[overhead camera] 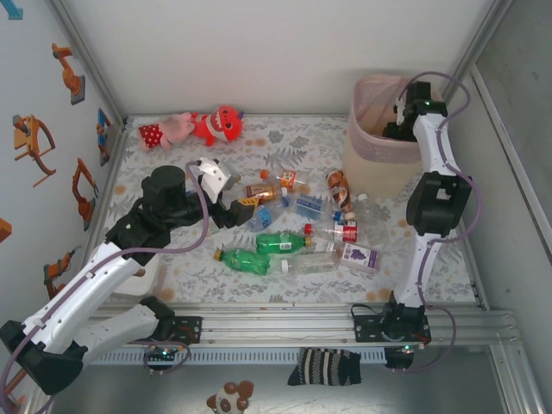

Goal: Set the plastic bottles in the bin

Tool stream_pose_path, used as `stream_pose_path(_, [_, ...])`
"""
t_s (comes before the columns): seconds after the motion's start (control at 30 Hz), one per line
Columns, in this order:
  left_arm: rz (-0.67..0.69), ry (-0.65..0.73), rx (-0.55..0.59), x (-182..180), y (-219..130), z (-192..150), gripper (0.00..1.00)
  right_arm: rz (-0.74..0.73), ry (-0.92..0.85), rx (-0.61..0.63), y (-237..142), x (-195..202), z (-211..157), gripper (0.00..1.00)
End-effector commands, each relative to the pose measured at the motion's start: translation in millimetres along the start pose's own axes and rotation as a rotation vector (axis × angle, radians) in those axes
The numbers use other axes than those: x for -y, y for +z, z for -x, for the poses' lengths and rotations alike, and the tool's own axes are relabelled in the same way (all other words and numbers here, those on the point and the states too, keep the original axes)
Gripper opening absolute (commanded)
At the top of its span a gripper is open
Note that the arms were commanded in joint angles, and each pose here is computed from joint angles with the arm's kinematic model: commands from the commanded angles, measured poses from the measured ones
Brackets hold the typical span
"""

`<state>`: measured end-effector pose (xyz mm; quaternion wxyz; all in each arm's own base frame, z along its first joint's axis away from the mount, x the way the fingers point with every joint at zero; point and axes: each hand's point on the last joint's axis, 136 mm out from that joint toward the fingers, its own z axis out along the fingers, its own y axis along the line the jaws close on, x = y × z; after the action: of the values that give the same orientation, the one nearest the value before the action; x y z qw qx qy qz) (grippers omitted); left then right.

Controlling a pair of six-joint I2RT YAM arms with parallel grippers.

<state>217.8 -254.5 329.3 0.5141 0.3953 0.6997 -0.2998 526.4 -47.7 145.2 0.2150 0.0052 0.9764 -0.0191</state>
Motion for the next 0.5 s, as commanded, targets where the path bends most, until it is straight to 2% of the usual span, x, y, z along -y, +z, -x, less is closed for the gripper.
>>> stream_pose_path(0.0, [-0.003, 0.016, -0.024, 1.9, 0.0, -8.3, 0.77, -0.011, 0.029, -0.061, 21.9, 3.6, -15.9, 0.45])
stream_pose_path(0.2, [0.009, 0.017, -0.021, 0.9, -2.6, -9.0, 0.77, 0.001, 0.046, -0.092, 38.8, 2.8, -27.5, 0.51])
stream_pose_path(0.3, [0.012, 0.016, -0.021, 0.9, -4.3, -9.6, 0.77, 0.005, 0.051, -0.087, 36.2, 1.9, -26.2, 0.59])
stream_pose_path(0.47, [0.039, 0.015, -0.026, -2.5, -7.4, -11.9, 0.77, 0.012, 0.057, -0.057, 23.8, 0.6, -20.6, 0.67])
